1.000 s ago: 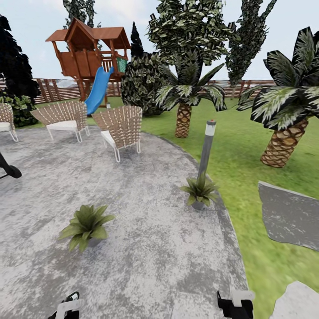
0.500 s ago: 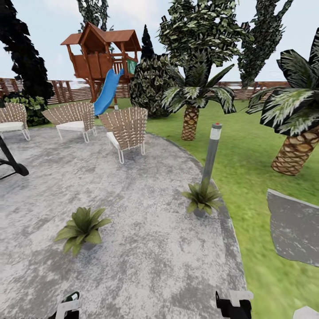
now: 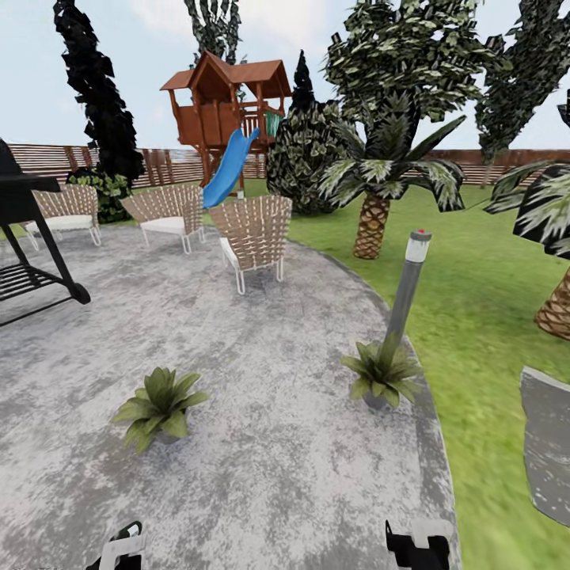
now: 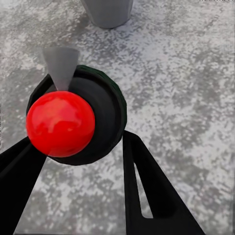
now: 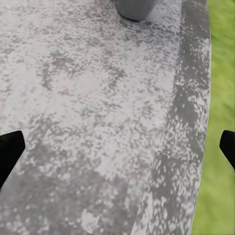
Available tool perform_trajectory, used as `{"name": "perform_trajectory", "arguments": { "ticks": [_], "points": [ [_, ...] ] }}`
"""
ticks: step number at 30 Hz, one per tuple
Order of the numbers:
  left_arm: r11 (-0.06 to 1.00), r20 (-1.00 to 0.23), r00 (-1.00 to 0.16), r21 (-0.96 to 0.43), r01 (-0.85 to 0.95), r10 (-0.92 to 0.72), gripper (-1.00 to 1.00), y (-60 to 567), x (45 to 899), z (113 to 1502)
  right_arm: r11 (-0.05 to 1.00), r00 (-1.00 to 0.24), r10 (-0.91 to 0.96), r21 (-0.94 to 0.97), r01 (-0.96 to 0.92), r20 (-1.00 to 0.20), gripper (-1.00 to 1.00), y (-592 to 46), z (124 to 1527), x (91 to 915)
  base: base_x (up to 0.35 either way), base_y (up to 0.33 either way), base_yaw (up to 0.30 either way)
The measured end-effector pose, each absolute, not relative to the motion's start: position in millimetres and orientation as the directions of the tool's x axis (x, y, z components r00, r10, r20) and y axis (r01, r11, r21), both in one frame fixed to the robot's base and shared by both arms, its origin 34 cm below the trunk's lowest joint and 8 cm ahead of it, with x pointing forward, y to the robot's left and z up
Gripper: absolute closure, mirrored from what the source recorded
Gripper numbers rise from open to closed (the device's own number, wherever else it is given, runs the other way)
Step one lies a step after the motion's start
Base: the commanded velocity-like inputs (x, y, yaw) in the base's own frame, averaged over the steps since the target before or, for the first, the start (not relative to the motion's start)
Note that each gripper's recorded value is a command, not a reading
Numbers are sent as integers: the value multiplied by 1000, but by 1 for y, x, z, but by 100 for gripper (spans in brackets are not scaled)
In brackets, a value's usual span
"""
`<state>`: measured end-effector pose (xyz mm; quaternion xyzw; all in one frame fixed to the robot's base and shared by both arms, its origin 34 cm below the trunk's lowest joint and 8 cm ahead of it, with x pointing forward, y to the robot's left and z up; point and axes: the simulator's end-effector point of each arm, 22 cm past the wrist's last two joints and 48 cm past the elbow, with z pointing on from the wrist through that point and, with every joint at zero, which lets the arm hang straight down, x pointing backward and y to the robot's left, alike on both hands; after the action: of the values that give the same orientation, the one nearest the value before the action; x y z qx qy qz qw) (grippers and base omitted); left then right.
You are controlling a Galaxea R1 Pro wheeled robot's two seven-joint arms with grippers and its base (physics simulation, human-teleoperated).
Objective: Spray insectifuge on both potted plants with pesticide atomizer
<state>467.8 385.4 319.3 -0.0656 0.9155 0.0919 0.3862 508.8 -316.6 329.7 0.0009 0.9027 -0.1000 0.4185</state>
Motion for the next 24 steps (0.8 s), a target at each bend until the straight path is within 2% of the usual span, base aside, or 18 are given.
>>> {"name": "perform_trajectory", "arguments": {
  "ticks": [5, 13, 18, 24],
  "points": [
    [974, -719, -694, 118, -193, -50, 100, 386, 468, 319, 980, -651, -82, -180, 85, -755, -100, -317, 329, 509, 32, -30, 207],
    [980, -716, -698, 119, -160, -27, 100, 384, 469, 318, 980, -652, -85, -180, 80, -754, -100, -316, 328, 509, 1, -1, 8],
    [990, -699, -702, 96, 99, 138, 100, 341, 479, 316, 981, -624, -152, -196, 3, -767, -100, -303, 335, 521, 0, 0, 0],
    [925, -676, -671, 44, 378, 306, 100, 312, 476, 318, 937, -454, -339, -253, -241, -824, -100, -245, 374, 572, 0, 0, 0]
  ]
}}
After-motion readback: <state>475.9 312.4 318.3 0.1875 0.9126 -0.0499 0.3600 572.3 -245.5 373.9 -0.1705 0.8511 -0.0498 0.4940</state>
